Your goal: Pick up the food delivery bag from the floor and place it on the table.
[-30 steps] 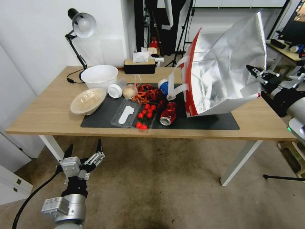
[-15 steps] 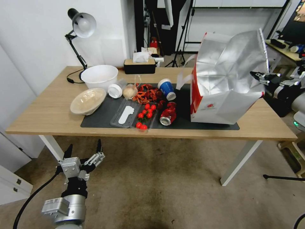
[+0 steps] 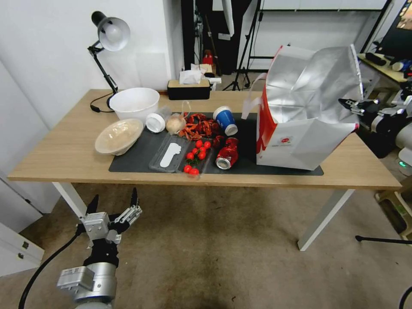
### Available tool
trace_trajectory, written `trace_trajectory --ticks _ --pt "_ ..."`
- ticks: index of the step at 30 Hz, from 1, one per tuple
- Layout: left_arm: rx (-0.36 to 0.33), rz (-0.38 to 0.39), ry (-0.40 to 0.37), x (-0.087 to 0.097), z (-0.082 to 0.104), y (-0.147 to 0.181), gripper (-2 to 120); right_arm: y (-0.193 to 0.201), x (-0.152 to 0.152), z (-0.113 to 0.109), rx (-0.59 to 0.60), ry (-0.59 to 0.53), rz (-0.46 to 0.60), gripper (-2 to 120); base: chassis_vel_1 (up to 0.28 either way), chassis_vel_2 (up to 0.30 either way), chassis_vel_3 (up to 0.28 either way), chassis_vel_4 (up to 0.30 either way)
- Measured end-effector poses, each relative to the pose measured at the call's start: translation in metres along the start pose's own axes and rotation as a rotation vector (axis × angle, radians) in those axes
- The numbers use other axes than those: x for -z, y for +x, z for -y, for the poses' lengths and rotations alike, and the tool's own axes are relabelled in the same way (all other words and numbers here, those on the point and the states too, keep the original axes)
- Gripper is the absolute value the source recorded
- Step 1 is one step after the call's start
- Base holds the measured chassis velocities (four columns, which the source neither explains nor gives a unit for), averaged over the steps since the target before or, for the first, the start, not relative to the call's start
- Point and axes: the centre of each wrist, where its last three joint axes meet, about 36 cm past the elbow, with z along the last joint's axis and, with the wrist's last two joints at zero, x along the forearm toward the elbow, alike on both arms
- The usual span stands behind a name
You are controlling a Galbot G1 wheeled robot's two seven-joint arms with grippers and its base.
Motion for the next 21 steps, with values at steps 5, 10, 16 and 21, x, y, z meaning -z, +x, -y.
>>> trace_trajectory --ticks 5,10,16,21 --pt "0.000 -0.001 -0.002 -0.001 0.000 0.000 100 -0.004 0.003 0.004 -0.019 0.017 0.025 36 0.000 0.000 0.000 0.000" --pt "-0.007 -0.013 -0.004 -0.001 0.000 0.001 100 -0.007 0.004 0.008 -0.024 0.078 0.055 54 0.000 0.000 0.000 0.000" --pt "-0.010 -0.012 -0.005 -0.002 -0.001 0.000 100 -0.010 -0.001 0.008 -0.042 0.194 0.104 73 0.000 0.000 0.000 0.000" --pt "-0.010 -0.010 -0.004 -0.001 -0.001 -0.001 100 -0.009 -0.007 0.008 -0.045 0.283 0.136 91 0.000 0.000 0.000 0.000"
